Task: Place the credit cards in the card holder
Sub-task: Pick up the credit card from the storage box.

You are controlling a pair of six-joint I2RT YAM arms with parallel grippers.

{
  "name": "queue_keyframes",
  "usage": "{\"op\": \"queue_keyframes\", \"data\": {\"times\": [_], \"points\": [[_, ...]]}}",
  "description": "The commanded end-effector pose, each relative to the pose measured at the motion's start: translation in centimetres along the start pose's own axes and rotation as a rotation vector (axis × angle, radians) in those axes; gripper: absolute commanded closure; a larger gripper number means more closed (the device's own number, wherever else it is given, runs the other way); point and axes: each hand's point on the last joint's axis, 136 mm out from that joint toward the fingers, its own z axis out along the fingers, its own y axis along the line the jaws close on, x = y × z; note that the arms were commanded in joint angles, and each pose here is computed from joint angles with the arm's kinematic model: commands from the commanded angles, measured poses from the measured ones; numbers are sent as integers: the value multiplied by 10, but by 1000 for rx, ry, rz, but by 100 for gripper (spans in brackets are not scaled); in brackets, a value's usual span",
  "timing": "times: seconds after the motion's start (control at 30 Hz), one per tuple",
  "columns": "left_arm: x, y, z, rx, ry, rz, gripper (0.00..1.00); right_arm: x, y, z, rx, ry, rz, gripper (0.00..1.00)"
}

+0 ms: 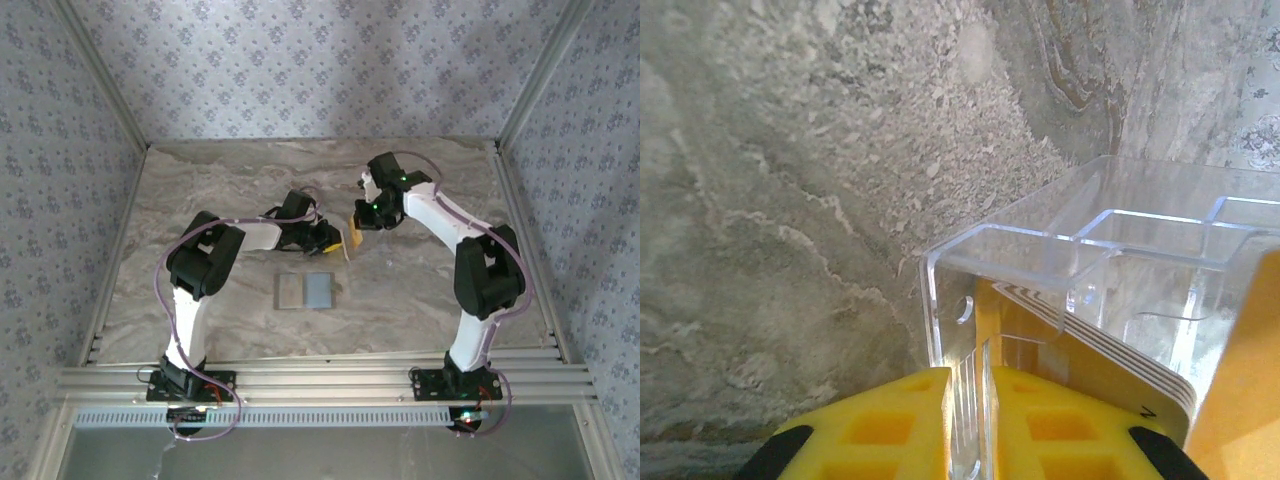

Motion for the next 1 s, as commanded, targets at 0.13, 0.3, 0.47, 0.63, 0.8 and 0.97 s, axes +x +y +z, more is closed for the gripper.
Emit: {"op": "queue_keyframes", "data": {"times": [0.13, 0.3, 0.47, 0.63, 0.8, 0.97], "points": [[-8, -29, -33, 37, -44, 69, 82, -5, -6, -46, 101, -97, -22, 99], [-7, -37, -51, 32, -70, 78, 82, 1, -9, -65, 127, -140, -3, 100], [5, -34, -74, 35, -104, 56, 82, -1, -8, -82, 124, -230, 32, 100], [23, -19, -105, -94, -125, 126, 82, -2, 5, -88, 50, -301, 66, 100], [30, -20, -137, -149, -175, 191, 80, 12, 23, -94, -8, -335, 29, 100], [31, -10, -165, -188, -254, 191, 75, 38, 46, -84, -159, -300, -40, 100]]}}
